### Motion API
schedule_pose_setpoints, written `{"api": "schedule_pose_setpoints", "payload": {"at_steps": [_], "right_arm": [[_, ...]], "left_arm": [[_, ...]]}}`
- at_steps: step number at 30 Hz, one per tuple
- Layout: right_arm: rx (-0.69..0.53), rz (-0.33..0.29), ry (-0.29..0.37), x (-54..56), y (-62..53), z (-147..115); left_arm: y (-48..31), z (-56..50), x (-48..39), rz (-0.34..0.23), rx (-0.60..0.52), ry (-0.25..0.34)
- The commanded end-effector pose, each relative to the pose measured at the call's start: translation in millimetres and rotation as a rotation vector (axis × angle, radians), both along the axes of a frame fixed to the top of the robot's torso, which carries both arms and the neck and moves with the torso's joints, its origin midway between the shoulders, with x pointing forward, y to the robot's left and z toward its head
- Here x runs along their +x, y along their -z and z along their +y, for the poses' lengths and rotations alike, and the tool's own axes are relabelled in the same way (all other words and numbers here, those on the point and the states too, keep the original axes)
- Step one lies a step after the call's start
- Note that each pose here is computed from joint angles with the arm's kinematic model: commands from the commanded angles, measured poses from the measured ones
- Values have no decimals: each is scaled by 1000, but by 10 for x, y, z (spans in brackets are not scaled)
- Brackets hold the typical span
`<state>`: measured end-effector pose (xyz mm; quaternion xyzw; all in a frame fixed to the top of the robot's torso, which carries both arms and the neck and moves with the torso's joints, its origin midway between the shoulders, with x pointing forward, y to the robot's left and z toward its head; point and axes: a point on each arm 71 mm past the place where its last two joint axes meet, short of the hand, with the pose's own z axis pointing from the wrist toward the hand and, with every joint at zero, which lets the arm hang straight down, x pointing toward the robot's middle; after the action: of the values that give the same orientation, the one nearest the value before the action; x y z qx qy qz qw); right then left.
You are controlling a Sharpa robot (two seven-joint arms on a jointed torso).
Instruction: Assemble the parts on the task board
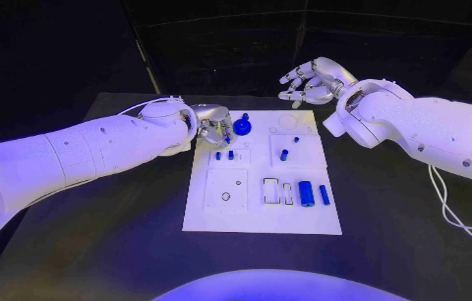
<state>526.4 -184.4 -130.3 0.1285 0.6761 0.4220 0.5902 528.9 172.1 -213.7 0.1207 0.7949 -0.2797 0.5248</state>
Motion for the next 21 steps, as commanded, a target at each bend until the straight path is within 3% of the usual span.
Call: {"api": "schedule_pose_setpoints", "payload": {"at_steps": [1,21], "right_arm": [[4,-5,-9,-2,-16,10],[3,-2,-7,0,-14,-4]], "left_arm": [[11,5,3,17,21,-5],[4,14,14,5,13,-7]]}}
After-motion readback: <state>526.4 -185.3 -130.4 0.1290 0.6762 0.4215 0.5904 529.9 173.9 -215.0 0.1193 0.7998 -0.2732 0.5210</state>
